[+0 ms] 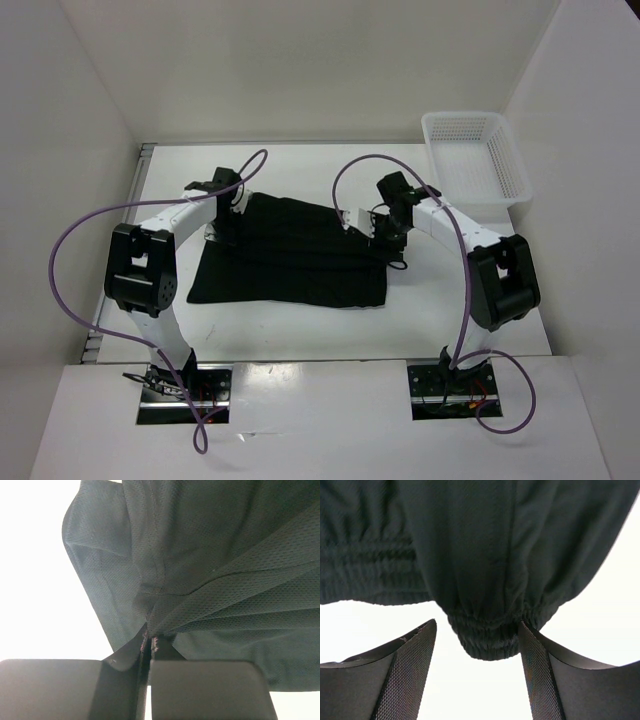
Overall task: Fold and stack the shorts
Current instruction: Fold the shorts
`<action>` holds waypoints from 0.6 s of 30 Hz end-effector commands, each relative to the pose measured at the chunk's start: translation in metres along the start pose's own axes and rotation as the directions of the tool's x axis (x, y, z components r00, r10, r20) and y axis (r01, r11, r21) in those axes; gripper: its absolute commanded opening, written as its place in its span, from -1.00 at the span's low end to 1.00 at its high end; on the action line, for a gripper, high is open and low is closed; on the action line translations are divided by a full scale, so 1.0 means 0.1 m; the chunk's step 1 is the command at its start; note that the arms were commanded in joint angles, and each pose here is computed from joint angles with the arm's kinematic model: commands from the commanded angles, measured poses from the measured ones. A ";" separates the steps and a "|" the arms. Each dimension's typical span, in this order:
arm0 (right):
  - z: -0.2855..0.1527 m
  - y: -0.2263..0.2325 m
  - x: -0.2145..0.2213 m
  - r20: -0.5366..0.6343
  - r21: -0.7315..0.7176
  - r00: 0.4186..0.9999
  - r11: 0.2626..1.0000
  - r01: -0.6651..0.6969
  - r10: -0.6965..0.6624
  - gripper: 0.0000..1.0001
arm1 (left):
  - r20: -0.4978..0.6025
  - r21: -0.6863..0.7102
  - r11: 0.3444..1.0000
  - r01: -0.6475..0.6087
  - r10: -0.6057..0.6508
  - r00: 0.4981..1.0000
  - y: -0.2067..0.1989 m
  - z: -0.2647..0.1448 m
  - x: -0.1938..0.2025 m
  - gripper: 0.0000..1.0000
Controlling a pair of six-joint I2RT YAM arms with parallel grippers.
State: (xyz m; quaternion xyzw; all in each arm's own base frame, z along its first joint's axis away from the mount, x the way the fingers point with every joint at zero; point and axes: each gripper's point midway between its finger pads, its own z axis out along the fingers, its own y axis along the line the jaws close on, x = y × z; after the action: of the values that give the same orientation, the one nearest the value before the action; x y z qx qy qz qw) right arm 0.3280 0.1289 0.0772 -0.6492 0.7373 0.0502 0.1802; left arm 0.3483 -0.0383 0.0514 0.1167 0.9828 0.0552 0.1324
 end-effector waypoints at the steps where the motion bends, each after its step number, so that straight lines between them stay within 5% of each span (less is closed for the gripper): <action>1: -0.12 0.14 0.06 -0.020 -0.047 0.998 0.997 0.053 -0.054 0.43 | 0.060 -0.037 0.999 0.008 -0.006 0.998 0.09 -0.15 -0.16 -1.00; 13: 0.12 -0.13 0.19 -0.087 0.052 0.995 0.997 0.063 -0.058 0.41 | 0.051 -0.037 0.999 0.007 -0.005 0.999 0.09 -0.12 -0.14 -1.00; 16: 0.22 -0.23 0.20 -0.089 0.097 0.995 0.994 0.050 -0.042 0.25 | 0.062 -0.038 0.999 0.009 -0.006 0.998 0.10 -0.16 -0.16 -1.00; 18: 0.26 -0.29 0.20 -0.091 0.116 0.995 0.992 0.053 -0.043 -0.22 | 0.052 -0.046 0.999 0.008 -0.005 0.999 0.11 -0.14 -0.12 -1.00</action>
State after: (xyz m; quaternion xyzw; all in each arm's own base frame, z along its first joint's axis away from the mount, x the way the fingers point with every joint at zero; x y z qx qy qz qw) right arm 0.3373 0.1140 0.0548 -0.6637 0.7303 0.0055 0.1617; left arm 0.3489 -0.0354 0.0518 0.1154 0.9823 0.0638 0.1332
